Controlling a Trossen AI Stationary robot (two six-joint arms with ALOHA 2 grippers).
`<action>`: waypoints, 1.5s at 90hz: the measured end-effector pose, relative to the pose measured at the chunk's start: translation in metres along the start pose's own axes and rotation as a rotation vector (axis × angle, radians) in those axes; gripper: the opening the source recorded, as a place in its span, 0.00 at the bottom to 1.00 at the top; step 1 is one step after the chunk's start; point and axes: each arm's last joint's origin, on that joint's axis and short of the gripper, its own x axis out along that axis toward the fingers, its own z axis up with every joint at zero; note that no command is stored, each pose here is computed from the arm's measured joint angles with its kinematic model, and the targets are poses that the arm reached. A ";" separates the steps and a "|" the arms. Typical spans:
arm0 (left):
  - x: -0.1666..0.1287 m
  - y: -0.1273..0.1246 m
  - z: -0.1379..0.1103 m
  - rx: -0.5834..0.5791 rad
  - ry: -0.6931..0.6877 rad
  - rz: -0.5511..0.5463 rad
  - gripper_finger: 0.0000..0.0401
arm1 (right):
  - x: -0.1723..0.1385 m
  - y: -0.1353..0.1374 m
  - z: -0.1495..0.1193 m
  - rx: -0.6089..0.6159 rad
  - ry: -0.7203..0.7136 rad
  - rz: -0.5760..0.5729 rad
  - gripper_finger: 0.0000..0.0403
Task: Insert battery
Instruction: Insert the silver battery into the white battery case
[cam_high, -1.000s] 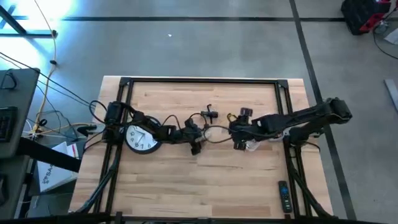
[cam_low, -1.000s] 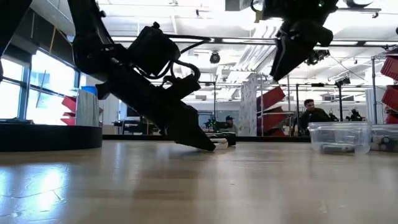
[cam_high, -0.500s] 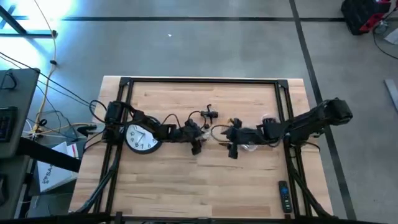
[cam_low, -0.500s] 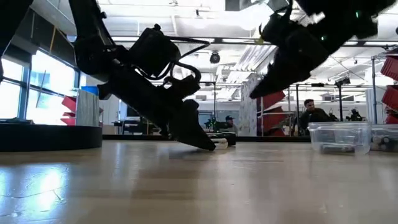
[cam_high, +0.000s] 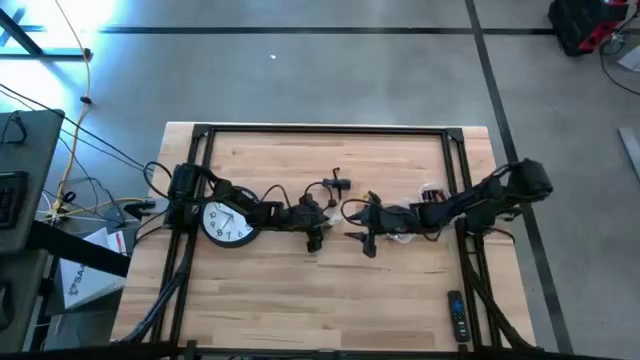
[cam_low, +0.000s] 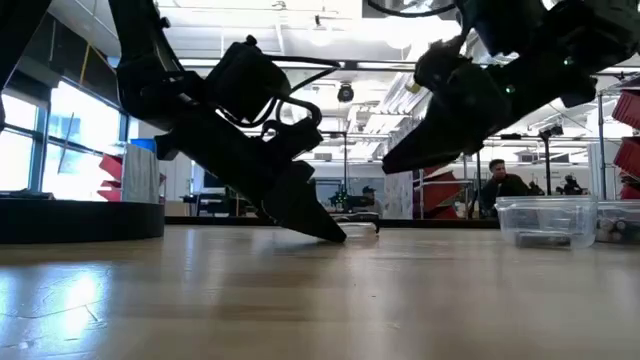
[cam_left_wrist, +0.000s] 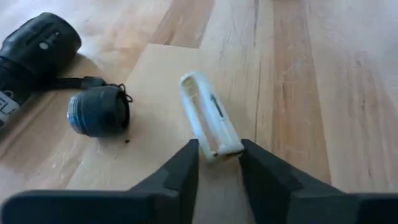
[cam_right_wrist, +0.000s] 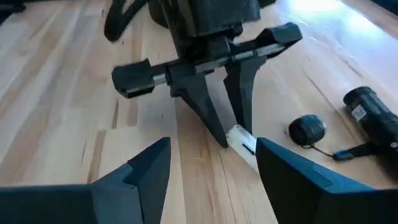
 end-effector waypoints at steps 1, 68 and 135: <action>0.000 0.000 0.000 0.003 0.000 0.000 0.16 | 0.000 0.000 0.000 -0.003 0.001 0.000 0.51; -0.023 -0.069 0.011 0.676 -0.079 0.358 0.15 | 0.005 0.002 -0.001 -0.101 0.009 0.046 0.51; -0.020 -0.069 0.017 0.622 -0.099 0.300 0.15 | -0.022 -0.003 0.033 -0.233 0.174 -0.044 0.51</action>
